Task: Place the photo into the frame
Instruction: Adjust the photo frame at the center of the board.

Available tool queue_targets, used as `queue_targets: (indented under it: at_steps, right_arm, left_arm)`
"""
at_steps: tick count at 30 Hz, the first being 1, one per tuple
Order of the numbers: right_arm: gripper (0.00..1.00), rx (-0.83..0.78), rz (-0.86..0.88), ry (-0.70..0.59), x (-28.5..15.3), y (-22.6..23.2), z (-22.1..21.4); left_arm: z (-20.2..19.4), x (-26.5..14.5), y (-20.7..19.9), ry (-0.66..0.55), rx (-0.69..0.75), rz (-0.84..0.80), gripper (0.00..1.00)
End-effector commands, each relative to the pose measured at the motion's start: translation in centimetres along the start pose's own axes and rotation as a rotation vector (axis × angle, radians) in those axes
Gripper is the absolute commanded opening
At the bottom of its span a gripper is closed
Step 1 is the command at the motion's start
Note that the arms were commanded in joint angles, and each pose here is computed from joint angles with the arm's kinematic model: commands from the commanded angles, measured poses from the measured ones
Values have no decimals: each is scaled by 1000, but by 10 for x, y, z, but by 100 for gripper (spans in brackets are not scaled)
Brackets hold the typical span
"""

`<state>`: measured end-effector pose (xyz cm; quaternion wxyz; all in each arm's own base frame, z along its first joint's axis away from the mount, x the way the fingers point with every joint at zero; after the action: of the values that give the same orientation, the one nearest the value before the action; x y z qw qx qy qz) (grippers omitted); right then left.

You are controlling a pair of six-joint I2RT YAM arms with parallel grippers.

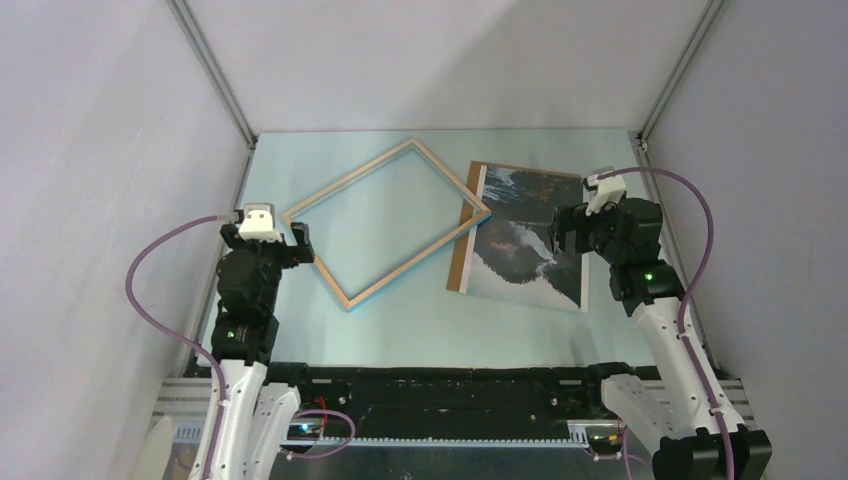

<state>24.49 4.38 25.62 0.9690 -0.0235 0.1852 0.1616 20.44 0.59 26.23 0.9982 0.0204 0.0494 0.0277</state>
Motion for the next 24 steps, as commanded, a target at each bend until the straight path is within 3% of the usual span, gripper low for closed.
queue_targets:
  at_steps: [1,13,19,24]
  right_arm:
    - [100,-33,-22,-54,-1,-2,10]
    - [100,-34,-14,-58,-1,1,11]
    - [100,-37,8,-53,0,4,10]
    - [100,-38,18,-33,4,5,7]
  left_arm:
    - [5,0,5,-28,21,26,98]
    - [16,-4,8,-13,63,36,98]
    - [14,-2,-3,29,127,-91,98]
    - [-2,13,-25,131,269,-196,98]
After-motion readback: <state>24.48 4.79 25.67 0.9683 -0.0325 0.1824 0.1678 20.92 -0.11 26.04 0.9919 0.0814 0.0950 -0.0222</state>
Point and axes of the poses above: each gripper's point midway between its finger pads, its own x axis out along the fingers, its own y axis along the line the jaws close on, z = x × y, the point moved 7 cm from there along -x, back along the fingers
